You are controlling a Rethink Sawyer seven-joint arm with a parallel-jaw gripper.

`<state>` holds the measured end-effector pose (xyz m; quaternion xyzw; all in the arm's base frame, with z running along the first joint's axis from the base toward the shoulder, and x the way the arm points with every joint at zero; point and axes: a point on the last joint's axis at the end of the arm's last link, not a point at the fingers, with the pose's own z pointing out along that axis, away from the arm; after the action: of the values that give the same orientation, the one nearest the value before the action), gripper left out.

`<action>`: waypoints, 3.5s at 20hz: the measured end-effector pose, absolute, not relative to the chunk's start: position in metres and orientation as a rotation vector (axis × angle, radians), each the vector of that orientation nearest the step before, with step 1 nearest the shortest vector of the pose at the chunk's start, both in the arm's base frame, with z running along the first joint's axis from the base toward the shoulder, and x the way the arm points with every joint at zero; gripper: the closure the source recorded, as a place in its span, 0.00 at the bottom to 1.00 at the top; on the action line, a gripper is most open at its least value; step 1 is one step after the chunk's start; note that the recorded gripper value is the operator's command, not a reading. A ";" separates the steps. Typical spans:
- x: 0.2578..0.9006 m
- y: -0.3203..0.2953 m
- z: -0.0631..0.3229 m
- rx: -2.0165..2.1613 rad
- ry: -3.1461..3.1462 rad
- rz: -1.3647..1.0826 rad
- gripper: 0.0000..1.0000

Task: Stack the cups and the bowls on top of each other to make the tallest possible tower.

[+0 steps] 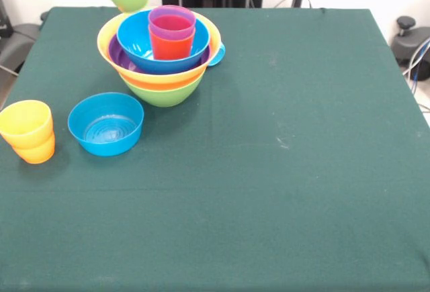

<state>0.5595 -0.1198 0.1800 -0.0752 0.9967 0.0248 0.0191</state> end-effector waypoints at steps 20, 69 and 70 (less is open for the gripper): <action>0.531 -0.058 0.160 -0.188 3.048 0.023 1.00; 0.502 -0.083 0.149 0.026 3.029 -0.124 1.00; 0.503 -0.084 0.151 0.033 3.027 -0.125 1.00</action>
<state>0.5025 -0.0836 0.1509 0.0110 0.9975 -0.0413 0.0559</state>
